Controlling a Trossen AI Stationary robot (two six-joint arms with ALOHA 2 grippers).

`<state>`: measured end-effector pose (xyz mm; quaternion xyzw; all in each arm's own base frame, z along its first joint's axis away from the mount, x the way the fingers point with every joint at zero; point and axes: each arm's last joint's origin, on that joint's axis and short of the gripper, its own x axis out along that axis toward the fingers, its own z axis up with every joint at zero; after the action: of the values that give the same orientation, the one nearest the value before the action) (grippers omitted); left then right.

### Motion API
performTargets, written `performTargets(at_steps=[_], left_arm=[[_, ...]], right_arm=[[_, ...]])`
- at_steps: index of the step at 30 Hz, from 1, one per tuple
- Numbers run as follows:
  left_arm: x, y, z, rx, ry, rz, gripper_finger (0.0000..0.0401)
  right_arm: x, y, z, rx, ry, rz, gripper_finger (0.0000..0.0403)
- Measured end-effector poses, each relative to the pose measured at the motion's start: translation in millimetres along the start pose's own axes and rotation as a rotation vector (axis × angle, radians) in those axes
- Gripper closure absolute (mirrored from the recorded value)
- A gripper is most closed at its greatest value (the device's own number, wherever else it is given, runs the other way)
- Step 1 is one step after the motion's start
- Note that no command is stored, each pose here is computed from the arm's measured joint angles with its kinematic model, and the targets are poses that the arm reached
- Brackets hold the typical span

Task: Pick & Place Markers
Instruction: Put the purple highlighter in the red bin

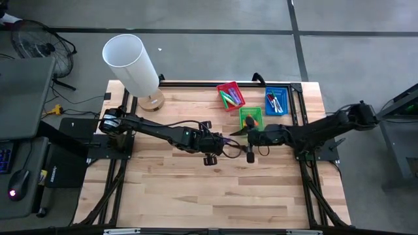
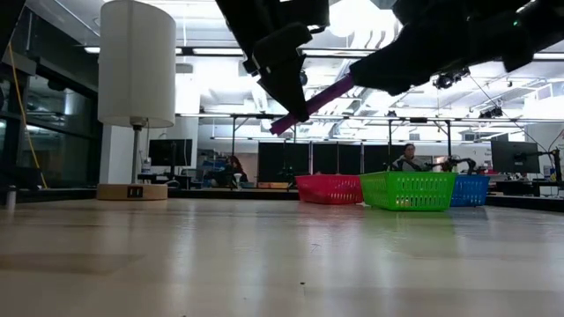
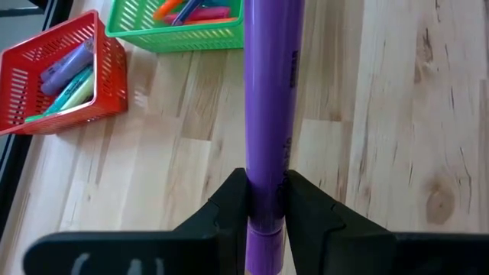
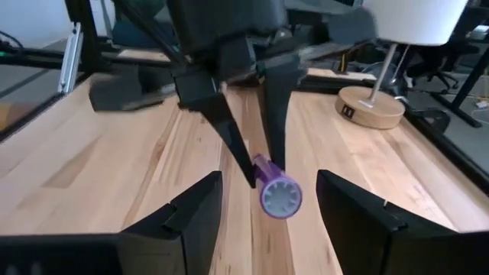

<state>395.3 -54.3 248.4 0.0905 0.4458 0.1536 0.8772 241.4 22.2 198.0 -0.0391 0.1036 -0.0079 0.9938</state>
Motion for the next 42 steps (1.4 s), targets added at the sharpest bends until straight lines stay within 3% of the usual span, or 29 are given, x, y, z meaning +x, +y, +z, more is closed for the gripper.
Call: performTargets(at_steps=[24, 42], left_arm=[[0, 0, 0, 0.000, 0.002, -0.007, 0.0345], [0, 0, -1, 0.002, 0.009, -0.020, 0.0345]], right_arm=[[30, -2, -12, -0.018, -0.039, 0.056, 0.0237], [39, -3, -15, -0.049, -0.007, 0.049, 0.0342]])
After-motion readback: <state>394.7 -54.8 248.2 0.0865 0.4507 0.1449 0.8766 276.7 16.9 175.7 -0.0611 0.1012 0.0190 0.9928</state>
